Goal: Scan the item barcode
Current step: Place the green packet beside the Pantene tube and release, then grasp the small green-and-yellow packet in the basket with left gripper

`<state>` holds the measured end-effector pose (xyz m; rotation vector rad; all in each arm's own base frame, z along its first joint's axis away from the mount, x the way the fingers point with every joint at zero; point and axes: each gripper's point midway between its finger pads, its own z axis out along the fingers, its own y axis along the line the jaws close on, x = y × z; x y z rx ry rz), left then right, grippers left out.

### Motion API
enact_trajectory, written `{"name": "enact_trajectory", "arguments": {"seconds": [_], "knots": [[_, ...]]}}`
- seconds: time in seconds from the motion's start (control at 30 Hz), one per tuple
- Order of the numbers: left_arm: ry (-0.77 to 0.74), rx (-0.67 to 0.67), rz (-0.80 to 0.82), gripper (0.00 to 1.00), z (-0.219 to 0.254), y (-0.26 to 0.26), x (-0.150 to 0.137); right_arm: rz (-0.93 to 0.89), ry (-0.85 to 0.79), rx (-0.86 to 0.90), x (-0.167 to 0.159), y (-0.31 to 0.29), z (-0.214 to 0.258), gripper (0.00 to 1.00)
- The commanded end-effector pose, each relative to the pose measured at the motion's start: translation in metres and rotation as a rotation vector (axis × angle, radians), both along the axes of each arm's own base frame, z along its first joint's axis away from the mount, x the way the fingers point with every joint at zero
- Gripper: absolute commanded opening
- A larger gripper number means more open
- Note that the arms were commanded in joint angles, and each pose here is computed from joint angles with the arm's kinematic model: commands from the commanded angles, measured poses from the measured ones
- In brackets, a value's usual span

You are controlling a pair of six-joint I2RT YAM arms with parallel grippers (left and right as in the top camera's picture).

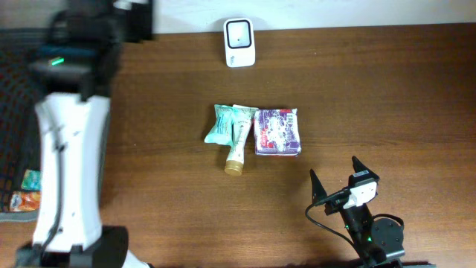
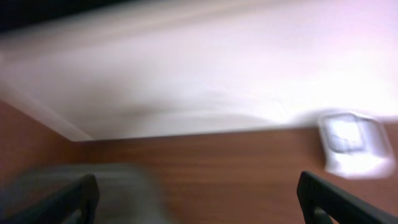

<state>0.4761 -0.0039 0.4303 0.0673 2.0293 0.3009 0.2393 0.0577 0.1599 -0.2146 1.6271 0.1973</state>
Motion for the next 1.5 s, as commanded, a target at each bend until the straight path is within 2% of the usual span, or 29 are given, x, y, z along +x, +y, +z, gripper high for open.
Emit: {"name": "enact_trajectory", "arguments": {"seconds": [0.0,0.07,0.17,0.2,0.23,0.33,0.43,0.53,0.63,0.67,0.7,0.83,0.9,0.93,1.07,1.13,1.17,1.2,1.3,1.33,1.37,1.47], "knots": [[0.003,0.099,0.463,0.99,0.006,0.122,-0.034,0.001,0.003,0.000,0.000,0.000,-0.002,0.99],[0.015,-0.113,0.646,0.99,-0.020,0.168,-0.056,0.001,0.003,0.000,0.000,0.000,-0.002,0.99],[0.175,-0.278,0.644,0.99,-0.068,0.195,-0.070,0.001,0.003,0.000,0.000,0.000,-0.002,0.99],[0.244,-0.313,0.696,0.99,-0.090,0.210,-0.080,0.001,0.003,0.000,0.000,0.000,-0.002,0.99],[0.294,-0.399,0.846,0.99,-0.118,0.231,-0.096,0.001,0.003,0.000,0.000,0.000,-0.002,0.99],[0.393,-0.545,1.100,0.99,-0.172,0.253,-0.120,0.001,0.003,0.000,0.000,0.000,-0.002,0.99],[0.577,-0.532,1.160,0.99,-0.239,0.258,-0.121,0.001,0.003,0.000,0.000,0.000,-0.002,0.99],[0.640,-0.459,1.320,0.99,-0.278,0.270,-0.138,0.001,0.003,0.000,0.000,0.000,-0.002,0.99],[0.729,-0.434,1.361,0.99,-0.319,0.272,-0.146,0.001,0.003,0.000,0.000,0.000,-0.002,0.99],[0.756,-0.414,1.380,0.91,-0.333,0.277,-0.151,0.001,0.003,0.000,0.000,0.000,-0.002,0.99],[0.774,-0.399,1.394,0.84,-0.342,0.280,-0.155,0.001,0.003,0.000,0.000,0.000,-0.002,0.99],[0.808,-0.405,1.454,0.85,-0.365,0.285,-0.176,0.001,0.003,0.000,0.000,0.000,-0.002,0.99],[0.832,-0.414,1.480,0.84,-0.375,0.289,-0.190,0.001,0.003,0.000,0.000,0.000,-0.002,0.99],[0.846,-0.416,1.490,0.79,-0.381,0.290,-0.196,0.001,0.003,0.000,0.000,0.000,-0.002,0.99],[0.854,-0.416,1.494,0.81,-0.396,0.288,-0.202,0.001,0.003,0.000,0.000,0.000,-0.002,0.99],[0.843,-0.419,1.494,0.74,-0.400,0.288,-0.201,0.001,0.003,0.000,0.000,0.000,-0.002,0.99],[0.842,-0.419,1.493,0.61,-0.401,0.289,-0.201,0.001,0.003,0.000,0.000,0.000,-0.002,0.99],[0.841,-0.418,1.494,0.43,-0.401,0.289,-0.201,0.001,0.003,0.000,0.000,0.000,-0.002,0.99],[0.848,-0.416,1.494,0.27,-0.398,0.288,-0.202,0.001,0.003,0.000,0.000,0.000,-0.002,0.99],[0.848,-0.416,1.494,0.18,-0.395,0.289,-0.201,0.001,0.003,0.000,0.000,0.000,-0.002,0.99],[0.841,-0.418,1.493,0.02,-0.386,0.291,-0.198,0.001,0.003,0.000,0.000,0.000,-0.002,0.99],[0.787,-0.455,1.480,0.00,-0.343,0.297,-0.181,0.001,0.003,0.000,0.000,0.000,-0.002,0.99]]}}
